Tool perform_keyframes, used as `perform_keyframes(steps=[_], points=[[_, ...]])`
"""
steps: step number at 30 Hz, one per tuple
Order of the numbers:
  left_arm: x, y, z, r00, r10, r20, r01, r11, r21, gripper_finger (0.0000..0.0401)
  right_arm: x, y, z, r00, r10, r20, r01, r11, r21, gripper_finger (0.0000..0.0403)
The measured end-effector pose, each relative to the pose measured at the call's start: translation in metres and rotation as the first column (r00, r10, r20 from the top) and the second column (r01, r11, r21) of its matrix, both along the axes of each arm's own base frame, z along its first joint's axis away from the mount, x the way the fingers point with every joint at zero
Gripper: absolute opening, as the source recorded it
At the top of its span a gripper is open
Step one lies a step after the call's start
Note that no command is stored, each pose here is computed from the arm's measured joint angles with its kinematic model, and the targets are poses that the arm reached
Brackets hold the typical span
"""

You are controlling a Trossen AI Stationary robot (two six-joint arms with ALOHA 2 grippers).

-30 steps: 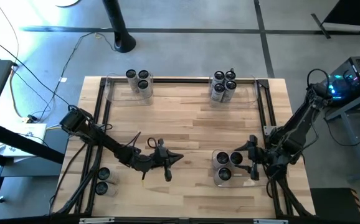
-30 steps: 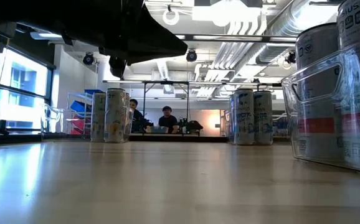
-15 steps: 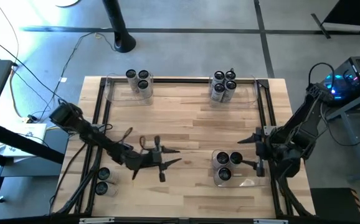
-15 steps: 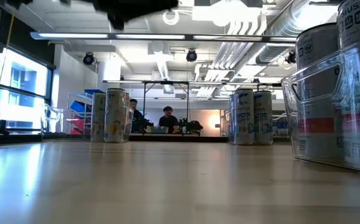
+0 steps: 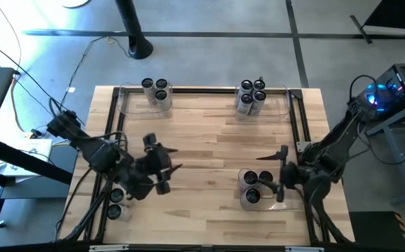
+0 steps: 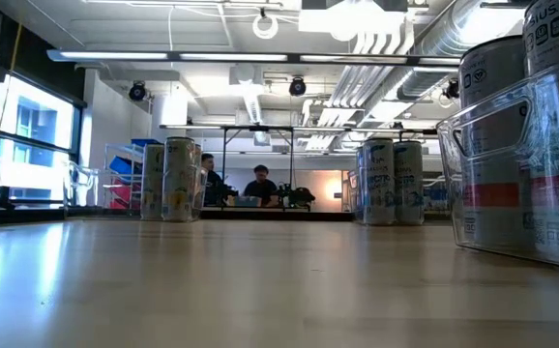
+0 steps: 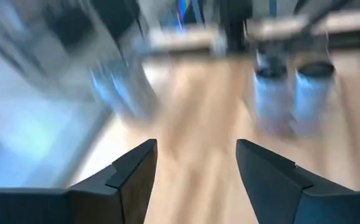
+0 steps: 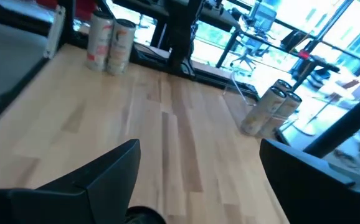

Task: Sort soda cans
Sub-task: Put the white-yellow soda can into the top left transparent bin

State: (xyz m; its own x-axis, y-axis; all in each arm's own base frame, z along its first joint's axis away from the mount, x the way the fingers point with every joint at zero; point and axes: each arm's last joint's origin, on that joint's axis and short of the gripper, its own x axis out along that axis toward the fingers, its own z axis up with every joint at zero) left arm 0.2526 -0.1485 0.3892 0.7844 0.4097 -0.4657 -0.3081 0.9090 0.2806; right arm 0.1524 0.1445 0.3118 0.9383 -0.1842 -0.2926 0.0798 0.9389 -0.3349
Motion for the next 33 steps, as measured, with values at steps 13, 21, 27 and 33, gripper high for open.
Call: perform_keyframes(steps=[13,21,27,33], points=[[-0.050,-0.033,-0.026,0.794,0.140,-0.591,-0.532,0.631,-0.565,0.0216,0.033,0.008,-0.029,0.993,-0.057,-0.107,0.035,0.980,-0.197,0.0326],[-0.084,-0.061,-0.049,0.648,0.319,-0.692,-0.756,0.382,-0.531,0.0216,0.033,0.008,-0.030,0.991,-0.046,-0.124,0.015,0.970,-0.244,0.0326],[-0.103,-0.069,-0.059,0.542,0.389,-0.745,-0.839,0.306,-0.450,0.0246,0.033,0.009,-0.030,0.991,-0.044,-0.126,0.011,0.968,-0.252,0.0326],[-0.111,-0.070,-0.072,0.502,0.443,-0.743,-0.864,0.292,-0.410,0.0304,0.033,0.009,-0.030,0.991,-0.043,-0.127,0.009,0.967,-0.256,0.0326]])
